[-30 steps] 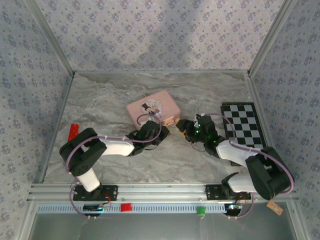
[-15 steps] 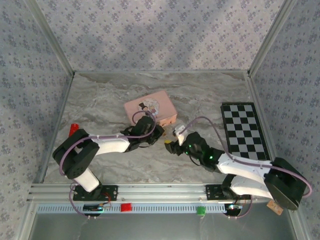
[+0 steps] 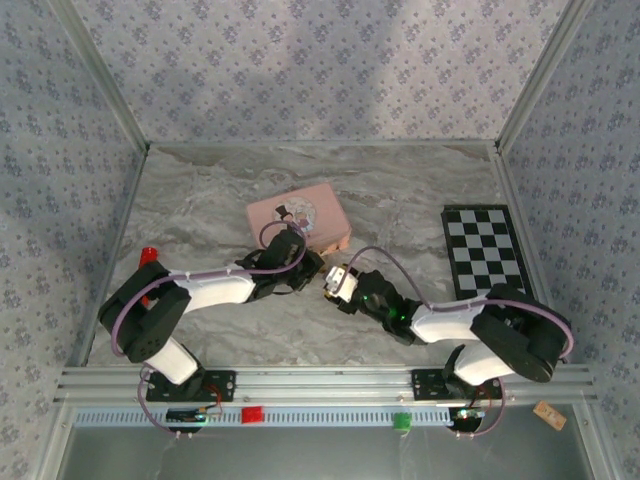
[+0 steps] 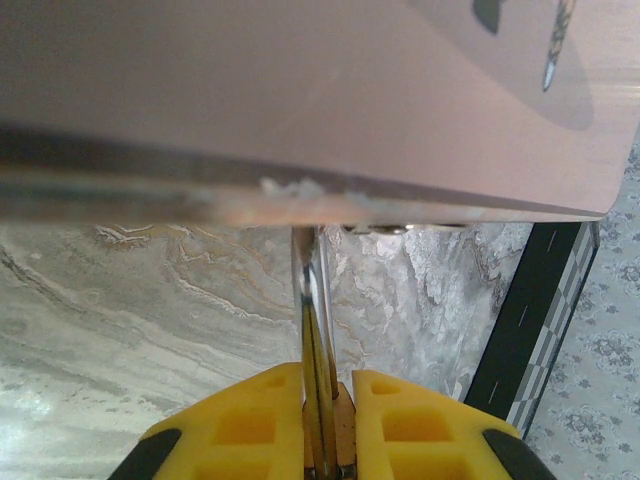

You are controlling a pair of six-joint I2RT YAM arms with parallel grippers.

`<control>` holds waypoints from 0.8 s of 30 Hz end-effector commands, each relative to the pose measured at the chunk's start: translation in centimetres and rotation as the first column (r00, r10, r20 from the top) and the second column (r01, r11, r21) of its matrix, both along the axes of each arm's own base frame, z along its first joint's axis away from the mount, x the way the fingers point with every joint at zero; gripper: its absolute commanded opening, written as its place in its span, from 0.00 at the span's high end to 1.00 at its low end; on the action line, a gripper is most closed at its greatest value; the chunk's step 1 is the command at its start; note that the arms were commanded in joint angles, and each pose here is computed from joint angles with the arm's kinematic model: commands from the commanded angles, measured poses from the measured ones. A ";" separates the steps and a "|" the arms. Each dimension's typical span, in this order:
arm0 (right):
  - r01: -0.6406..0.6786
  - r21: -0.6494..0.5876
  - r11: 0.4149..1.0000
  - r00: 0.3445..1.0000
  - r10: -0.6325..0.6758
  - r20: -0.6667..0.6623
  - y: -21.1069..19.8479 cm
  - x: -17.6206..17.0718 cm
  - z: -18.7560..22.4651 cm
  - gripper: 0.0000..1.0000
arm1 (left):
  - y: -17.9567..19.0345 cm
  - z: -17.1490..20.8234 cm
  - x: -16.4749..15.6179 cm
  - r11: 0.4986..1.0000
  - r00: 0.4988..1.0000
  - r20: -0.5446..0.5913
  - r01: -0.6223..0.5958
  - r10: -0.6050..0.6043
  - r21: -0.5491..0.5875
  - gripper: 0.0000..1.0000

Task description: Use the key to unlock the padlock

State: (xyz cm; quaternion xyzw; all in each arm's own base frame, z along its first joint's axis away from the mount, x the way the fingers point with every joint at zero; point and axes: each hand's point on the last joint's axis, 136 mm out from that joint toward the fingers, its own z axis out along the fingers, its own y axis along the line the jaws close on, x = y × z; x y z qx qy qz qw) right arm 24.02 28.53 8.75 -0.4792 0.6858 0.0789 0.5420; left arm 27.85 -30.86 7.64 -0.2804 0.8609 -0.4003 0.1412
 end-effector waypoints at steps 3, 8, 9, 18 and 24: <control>0.032 0.019 0.999 0.993 -0.034 0.116 0.6 1.4 1.9 0.58 | -0.4 1.1 -0.1 0.999 1.000 0.009 0.022 -0.022 -0.035 1.00; 0.021 0.012 1.000 0.993 -0.022 0.114 1.5 1.5 1.6 0.61 | -0.4 0.9 -0.1 0.999 1.000 0.005 0.026 -0.026 -0.037 1.00; 0.020 0.012 1.000 0.994 -0.021 0.110 1.6 1.5 1.5 0.62 | -0.4 0.9 -0.1 0.999 1.000 0.006 0.026 -0.026 -0.040 1.00; 0.015 -0.001 1.000 0.996 -0.015 0.090 1.9 1.6 0.8 0.75 | -0.4 0.9 0.0 0.999 1.000 0.004 0.026 -0.026 -0.042 1.00; 0.027 -0.011 1.000 0.997 -0.026 0.078 1.5 1.5 0.2 0.80 | -0.4 0.9 0.1 0.999 1.000 0.003 0.025 -0.025 -0.037 1.00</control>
